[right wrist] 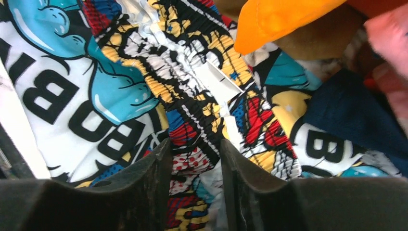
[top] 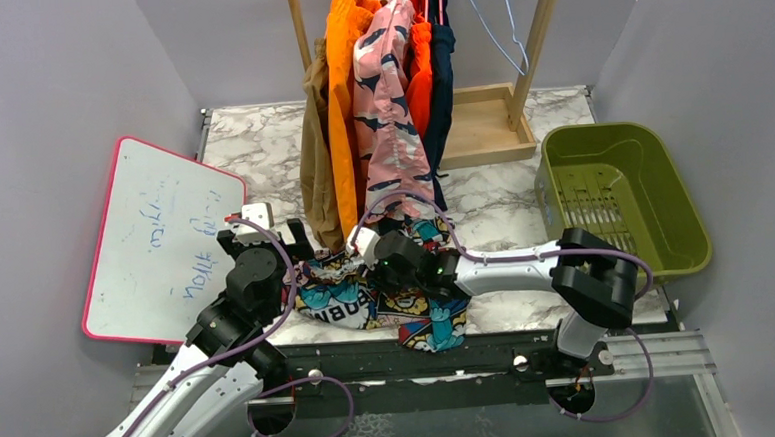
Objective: Remove the shorts from the hanger
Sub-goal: Adjust the shorts at the center of the board, then pick up the shorts at the center of the board, then place the shorts in the basket.
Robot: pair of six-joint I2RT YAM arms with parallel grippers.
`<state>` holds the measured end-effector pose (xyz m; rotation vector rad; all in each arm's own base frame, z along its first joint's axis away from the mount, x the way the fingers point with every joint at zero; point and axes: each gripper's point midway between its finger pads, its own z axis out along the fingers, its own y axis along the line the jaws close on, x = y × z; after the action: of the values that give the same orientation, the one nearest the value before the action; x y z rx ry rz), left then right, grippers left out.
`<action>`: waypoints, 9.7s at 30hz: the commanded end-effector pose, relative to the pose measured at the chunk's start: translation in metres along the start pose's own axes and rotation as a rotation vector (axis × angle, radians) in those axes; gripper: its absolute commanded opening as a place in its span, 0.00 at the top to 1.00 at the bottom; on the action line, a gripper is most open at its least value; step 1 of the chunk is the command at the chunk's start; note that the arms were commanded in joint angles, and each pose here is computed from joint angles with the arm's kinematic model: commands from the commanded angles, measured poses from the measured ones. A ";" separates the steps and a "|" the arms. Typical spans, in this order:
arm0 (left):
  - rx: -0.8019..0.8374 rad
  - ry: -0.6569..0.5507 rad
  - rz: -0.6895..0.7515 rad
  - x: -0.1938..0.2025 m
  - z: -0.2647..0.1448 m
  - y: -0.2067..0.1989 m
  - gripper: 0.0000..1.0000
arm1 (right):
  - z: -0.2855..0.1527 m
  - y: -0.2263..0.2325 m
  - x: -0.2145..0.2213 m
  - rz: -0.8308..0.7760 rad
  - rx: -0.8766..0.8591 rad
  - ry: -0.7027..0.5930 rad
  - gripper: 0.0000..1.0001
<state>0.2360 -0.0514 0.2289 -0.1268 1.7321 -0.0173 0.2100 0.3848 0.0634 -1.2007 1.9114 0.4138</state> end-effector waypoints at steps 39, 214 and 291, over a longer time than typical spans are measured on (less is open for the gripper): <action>-0.035 -0.011 -0.016 -0.003 -0.001 0.007 0.01 | -0.036 0.007 0.037 0.110 -0.125 0.027 0.99; -0.008 0.006 0.004 0.002 0.001 0.002 0.01 | -0.257 -0.435 0.261 1.239 1.249 0.244 0.78; 0.002 0.005 0.002 0.000 0.000 0.001 0.01 | -0.259 -0.238 -0.008 0.931 -0.031 -0.517 0.22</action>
<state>0.2362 -0.0526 0.2278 -0.1230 1.7373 -0.0261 0.3246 0.0633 0.2369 0.1894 1.9446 0.9119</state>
